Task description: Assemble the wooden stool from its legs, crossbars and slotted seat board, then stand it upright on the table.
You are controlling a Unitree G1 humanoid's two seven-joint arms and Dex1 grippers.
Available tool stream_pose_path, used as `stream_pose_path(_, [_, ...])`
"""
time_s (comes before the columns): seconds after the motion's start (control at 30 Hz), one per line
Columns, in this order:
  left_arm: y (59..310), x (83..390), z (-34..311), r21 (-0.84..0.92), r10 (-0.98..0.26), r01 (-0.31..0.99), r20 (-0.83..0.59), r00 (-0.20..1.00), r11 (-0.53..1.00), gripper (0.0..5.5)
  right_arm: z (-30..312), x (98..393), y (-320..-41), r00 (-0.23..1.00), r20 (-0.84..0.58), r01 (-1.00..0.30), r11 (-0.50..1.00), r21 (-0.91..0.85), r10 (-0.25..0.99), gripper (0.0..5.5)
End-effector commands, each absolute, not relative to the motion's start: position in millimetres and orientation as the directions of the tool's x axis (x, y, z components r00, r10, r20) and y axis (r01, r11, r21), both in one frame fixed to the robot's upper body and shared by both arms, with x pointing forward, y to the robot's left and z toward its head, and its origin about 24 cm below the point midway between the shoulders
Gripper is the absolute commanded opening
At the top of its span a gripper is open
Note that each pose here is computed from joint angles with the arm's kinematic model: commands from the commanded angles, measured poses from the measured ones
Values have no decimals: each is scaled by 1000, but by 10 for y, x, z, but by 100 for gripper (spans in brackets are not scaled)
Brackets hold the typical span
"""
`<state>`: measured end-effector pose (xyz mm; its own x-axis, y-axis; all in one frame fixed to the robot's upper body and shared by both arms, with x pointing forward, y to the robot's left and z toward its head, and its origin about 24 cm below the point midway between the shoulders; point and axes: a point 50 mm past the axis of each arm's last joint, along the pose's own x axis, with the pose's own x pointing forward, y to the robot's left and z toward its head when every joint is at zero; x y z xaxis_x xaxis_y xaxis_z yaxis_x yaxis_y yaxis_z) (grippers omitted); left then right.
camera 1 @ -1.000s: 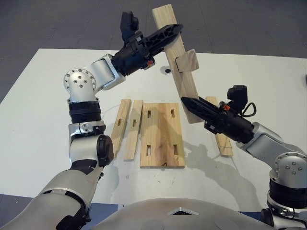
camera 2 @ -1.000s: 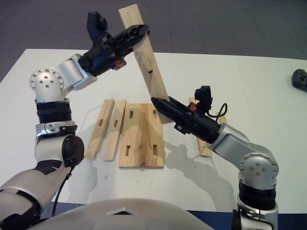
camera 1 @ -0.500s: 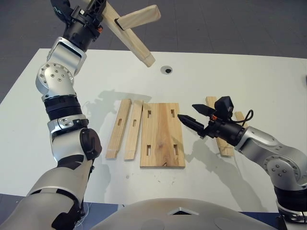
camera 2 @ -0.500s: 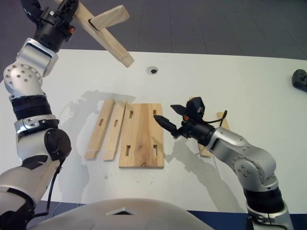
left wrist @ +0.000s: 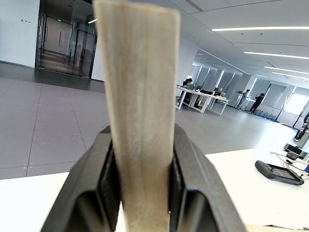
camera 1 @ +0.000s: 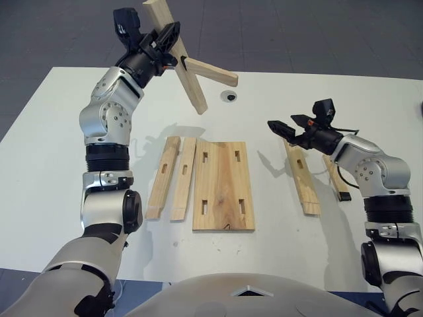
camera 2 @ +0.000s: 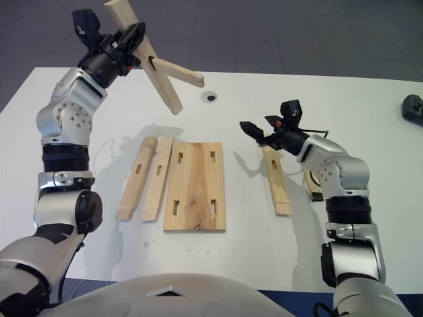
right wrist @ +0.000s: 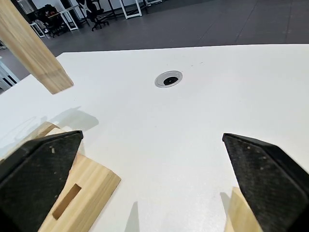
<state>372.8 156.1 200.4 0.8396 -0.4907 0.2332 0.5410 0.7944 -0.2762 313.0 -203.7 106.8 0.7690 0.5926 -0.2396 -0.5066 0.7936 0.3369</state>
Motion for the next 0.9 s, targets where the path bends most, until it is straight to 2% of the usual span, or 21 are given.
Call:
stream_pose_path(0.03, [1528,3694,1993,-373,-507,573,267,820,730,104,1092,3214,-1847,724,-194,-569,732,374,662,540])
stream_pose_path(0.17, [1531,3508,2069,-415,-639,696,291,712,586,104,1084,3216,-1874,730,-193,-569,740,359,655,540])
stream_pose_path(0.3, [1626,3217,2148,-453,-791,804,287,541,385,104,1065,3007,-2010,755,-188,-550,763,339,628,540])
stream_pose_path(0.5, [1513,2835,1855,-460,-938,847,79,338,267,104,993,2645,-2221,829,-184,-447,823,350,529,540])
stream_pose_path(0.67, [1527,2623,1432,-542,-945,787,-42,325,295,104,1053,2489,-2296,863,-178,-399,853,336,473,540])
stream_pose_path(0.77, [1499,2619,1160,-505,-916,770,-131,379,390,104,1093,2349,-2335,887,-162,-362,868,339,433,540])
stream_pose_path(0.9, [1435,2722,1043,-412,-875,776,-142,463,478,105,1096,2247,-2322,896,-161,-338,870,357,414,540])
